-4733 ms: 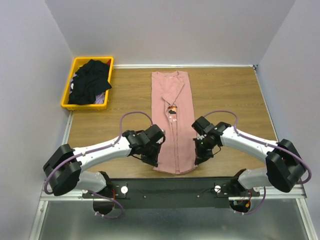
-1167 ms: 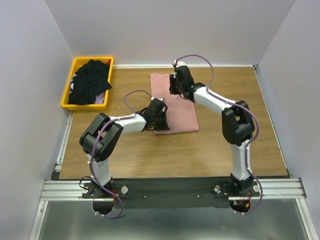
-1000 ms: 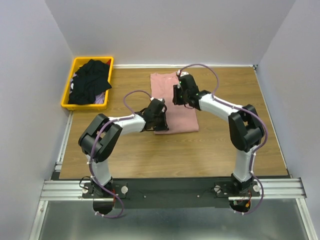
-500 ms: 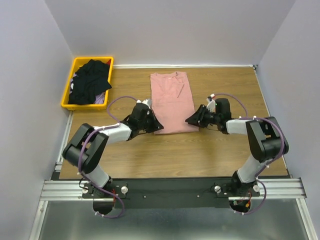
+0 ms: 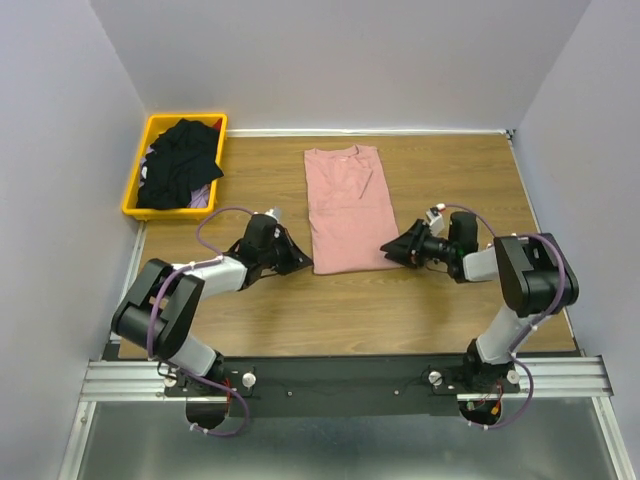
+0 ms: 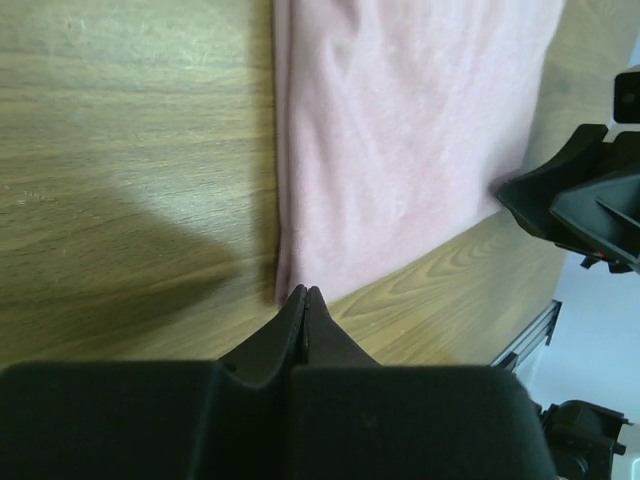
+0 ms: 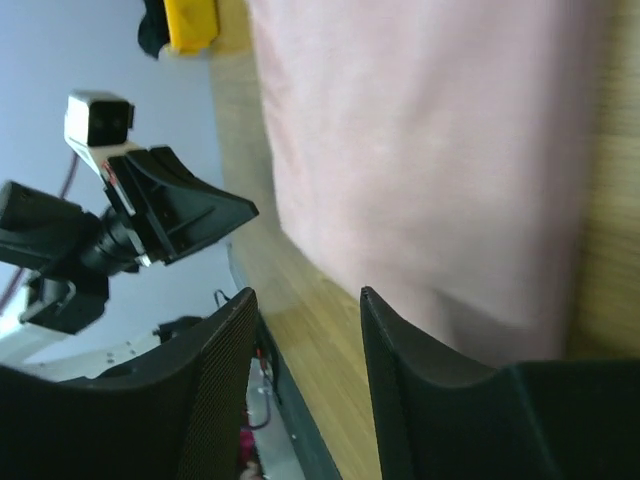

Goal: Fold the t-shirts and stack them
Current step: Fold the tshirt

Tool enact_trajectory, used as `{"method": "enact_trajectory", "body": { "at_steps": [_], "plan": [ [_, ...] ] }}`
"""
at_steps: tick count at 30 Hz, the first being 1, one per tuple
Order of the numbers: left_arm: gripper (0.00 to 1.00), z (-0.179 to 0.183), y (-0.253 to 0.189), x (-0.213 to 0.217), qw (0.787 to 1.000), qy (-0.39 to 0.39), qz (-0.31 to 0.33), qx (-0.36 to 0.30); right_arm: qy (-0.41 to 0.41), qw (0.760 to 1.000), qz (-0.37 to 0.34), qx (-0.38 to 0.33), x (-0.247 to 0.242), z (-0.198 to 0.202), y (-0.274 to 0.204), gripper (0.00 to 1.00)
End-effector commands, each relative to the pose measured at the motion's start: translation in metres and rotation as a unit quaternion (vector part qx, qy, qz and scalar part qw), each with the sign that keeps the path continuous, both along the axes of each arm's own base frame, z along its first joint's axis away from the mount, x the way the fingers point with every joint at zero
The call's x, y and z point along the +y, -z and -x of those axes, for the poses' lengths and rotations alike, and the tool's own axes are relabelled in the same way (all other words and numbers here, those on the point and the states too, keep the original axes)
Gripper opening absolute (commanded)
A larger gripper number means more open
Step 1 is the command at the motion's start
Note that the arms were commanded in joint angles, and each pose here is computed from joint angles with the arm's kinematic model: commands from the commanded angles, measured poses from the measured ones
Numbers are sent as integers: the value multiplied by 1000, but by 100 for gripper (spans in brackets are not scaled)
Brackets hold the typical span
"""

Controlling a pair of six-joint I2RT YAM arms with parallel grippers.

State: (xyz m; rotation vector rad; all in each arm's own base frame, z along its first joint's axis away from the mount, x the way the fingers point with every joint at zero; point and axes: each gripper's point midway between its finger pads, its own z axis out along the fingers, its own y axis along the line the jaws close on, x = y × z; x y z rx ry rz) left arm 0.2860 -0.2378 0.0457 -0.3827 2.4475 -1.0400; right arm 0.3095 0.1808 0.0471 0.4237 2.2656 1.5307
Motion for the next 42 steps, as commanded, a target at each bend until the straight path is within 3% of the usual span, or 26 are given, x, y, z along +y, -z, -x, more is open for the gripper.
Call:
{"method": "enact_trajectory", "body": {
  "at_steps": [1, 7, 12, 15, 18, 22, 23, 24, 28, 29, 33, 42],
  "plan": [
    [1, -5, -19, 7, 999, -9, -10, -38, -49, 997, 41, -49, 27, 3, -26, 54],
    [7, -11, -52, 12, 995, -23, -6, -94, -96, 994, 12, -44, 90, 7, -21, 55],
    [12, -10, -60, 15, 994, -28, -8, -103, -104, 994, 21, 36, 96, 24, 36, 54],
    [17, -11, -66, 20, 992, -37, -25, -116, -102, 994, 29, 33, 95, 23, 34, 54],
    [25, -15, -77, 25, 989, -43, -46, -136, -101, 991, 84, -8, 88, 11, 12, 56],
    [42, -20, -99, 23, 982, -31, -79, -169, -71, 975, 194, -79, 63, -8, -24, 57],
    [50, -19, -93, 29, 979, -29, -114, -165, -65, 970, 227, -61, 51, -3, -20, 57],
    [54, -17, -95, 27, 978, -20, -124, -166, -35, 958, 271, -86, 35, -11, -32, 58],
    [66, -19, -109, 19, 966, -10, -183, -181, 29, 909, 410, -72, -21, -14, -35, 59],
    [74, -13, -102, 17, 964, 0, -204, -171, 49, 881, 467, -47, -46, -9, -27, 59],
    [75, -6, -97, 6, 959, 23, -230, -164, 56, 851, 522, -10, -72, 4, -16, 59],
    [73, -2, -79, -9, 956, 60, -247, -146, 5, 849, 528, 35, -65, 11, 20, 54]
  ]
}}
